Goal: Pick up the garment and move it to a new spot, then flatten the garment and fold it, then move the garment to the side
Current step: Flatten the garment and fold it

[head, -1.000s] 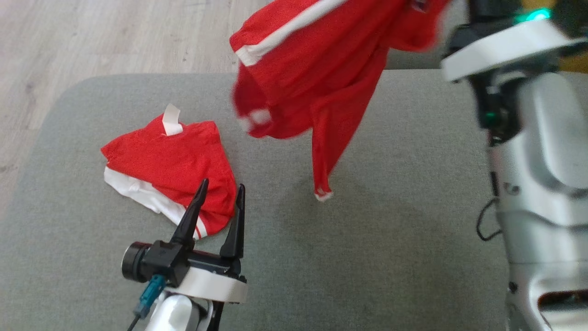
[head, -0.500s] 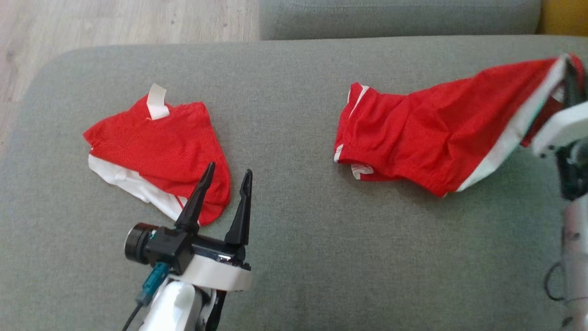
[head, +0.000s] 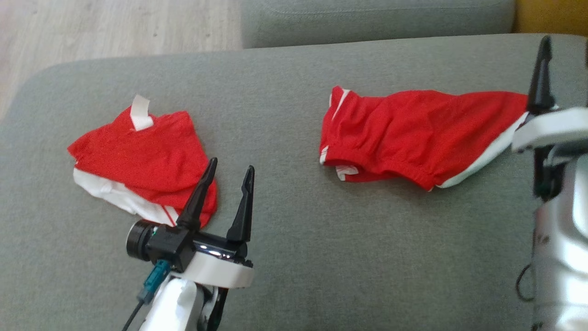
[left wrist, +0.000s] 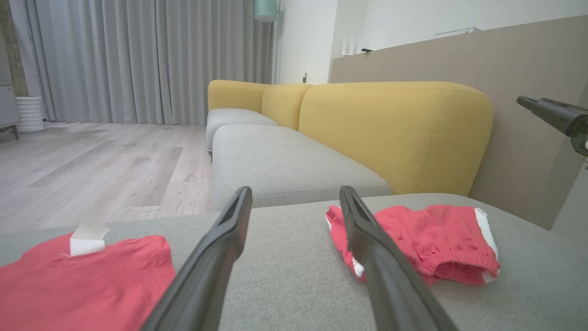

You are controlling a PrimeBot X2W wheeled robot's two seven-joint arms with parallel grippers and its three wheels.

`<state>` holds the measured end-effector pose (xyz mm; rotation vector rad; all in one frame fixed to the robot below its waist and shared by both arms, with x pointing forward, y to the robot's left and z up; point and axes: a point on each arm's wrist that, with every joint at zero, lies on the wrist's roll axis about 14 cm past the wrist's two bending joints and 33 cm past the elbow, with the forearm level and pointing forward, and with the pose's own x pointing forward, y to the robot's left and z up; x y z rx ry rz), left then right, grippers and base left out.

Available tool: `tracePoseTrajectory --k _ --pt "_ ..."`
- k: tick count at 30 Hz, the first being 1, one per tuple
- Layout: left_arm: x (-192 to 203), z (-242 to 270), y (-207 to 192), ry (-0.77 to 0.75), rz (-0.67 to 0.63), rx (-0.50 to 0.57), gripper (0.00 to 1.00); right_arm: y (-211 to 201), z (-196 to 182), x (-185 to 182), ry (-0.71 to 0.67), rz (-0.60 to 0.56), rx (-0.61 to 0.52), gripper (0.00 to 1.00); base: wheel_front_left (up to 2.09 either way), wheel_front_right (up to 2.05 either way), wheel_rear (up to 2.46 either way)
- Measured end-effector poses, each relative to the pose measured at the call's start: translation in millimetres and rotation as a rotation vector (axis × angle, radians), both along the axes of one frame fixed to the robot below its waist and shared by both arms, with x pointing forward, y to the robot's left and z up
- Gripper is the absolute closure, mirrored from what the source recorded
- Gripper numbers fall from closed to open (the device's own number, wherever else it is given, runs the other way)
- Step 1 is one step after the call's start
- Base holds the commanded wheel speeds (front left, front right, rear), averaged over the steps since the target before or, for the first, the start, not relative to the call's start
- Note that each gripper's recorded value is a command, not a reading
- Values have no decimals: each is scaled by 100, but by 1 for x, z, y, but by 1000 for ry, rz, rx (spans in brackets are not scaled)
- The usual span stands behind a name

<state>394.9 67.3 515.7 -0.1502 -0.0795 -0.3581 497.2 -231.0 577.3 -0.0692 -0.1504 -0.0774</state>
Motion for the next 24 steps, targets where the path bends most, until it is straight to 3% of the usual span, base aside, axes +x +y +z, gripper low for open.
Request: tracePoseTrajectory --k 5,13,17,24 --pt "0 8 -12 -22 -34 -6 0 10 -13 -35 -20 32 45 0 0 0 0" --pt "1 9 -29 -27 -87 -12 0 16 -89 -107 126 38 221 0 0 0 0" --pt "2 7 -32 -22 -95 -10 0 22 -106 -121 172 44 240 0 0 0 0" --pt "2 3 -29 -11 -88 -4 0 37 -102 -114 160 89 238 0 0 0 0"
